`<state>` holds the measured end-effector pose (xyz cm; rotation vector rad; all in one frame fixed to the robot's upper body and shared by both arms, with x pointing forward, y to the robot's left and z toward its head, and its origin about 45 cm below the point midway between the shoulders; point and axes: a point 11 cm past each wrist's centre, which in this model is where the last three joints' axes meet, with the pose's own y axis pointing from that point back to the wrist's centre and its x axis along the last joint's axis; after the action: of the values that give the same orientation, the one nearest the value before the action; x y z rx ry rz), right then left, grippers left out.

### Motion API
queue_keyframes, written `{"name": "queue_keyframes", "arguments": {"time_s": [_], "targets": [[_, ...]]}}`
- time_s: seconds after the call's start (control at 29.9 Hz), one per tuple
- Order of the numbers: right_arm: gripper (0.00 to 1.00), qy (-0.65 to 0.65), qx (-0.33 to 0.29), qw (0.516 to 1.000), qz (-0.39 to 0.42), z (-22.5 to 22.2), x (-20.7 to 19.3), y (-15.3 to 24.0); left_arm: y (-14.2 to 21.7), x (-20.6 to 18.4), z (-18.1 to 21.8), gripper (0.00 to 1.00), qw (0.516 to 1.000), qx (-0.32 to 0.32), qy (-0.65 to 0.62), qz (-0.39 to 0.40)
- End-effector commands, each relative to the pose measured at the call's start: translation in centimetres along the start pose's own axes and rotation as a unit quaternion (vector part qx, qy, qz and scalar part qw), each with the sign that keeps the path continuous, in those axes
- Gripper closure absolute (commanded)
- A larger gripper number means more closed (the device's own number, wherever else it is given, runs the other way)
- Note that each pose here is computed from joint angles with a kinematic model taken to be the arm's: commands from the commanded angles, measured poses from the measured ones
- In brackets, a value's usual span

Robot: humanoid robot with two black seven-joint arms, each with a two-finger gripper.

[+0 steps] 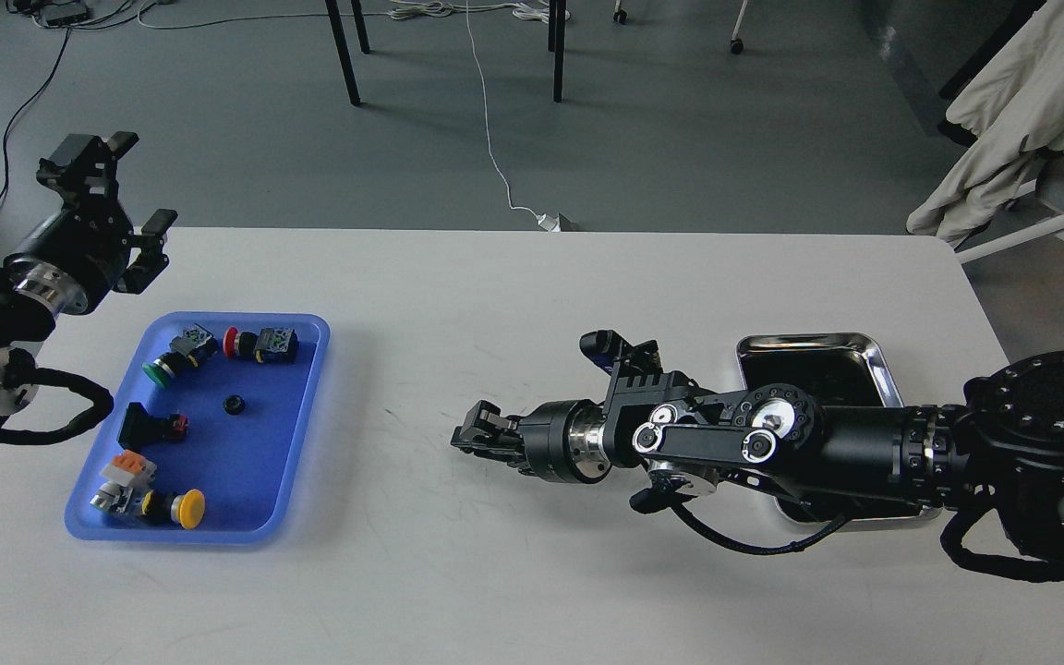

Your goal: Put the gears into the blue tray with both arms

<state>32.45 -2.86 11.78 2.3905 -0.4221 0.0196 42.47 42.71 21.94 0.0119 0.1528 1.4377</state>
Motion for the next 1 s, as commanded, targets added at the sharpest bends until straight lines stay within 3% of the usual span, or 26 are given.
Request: {"name": "queue_keyframes", "arguments": {"time_s": [0.0,0.07,0.1,0.53,0.84,0.94,0.97], "targets": [[0.65,-0.005,0.001,1.000,-0.001,0.0,-0.1,0.0,0.0,0.0,0.0,0.01,1.000,0.000,0.000,0.001],[0.32,-0.007,0.002,1.000,-0.003,-0.1,-0.2,0.0,0.0,0.0,0.0,0.01,1.000,0.000,0.000,0.000],[0.28,-0.012,0.003,1.000,-0.004,-0.1,-0.4,0.0,0.0,0.0,0.0,0.01,1.000,0.000,0.000,0.000],[0.11,-0.027,0.020,0.999,0.009,-0.9,0.5,0.0,0.0,0.0,-0.1,0.01,1.000,0.002,-0.002,0.000],[0.06,-0.104,0.149,0.981,0.071,-9.0,6.0,1.9,-0.1,0.1,0.3,0.01,1.000,-0.002,-0.002,0.002],[0.07,-0.128,0.180,0.973,0.074,-9.9,7.3,3.1,-0.1,0.4,0.7,0.01,1.000,-0.004,-0.006,0.004],[0.06,-0.160,0.198,0.961,0.103,-8.2,10.4,6.1,0.1,0.8,1.2,0.01,1.000,-0.005,-0.011,0.007]]}}
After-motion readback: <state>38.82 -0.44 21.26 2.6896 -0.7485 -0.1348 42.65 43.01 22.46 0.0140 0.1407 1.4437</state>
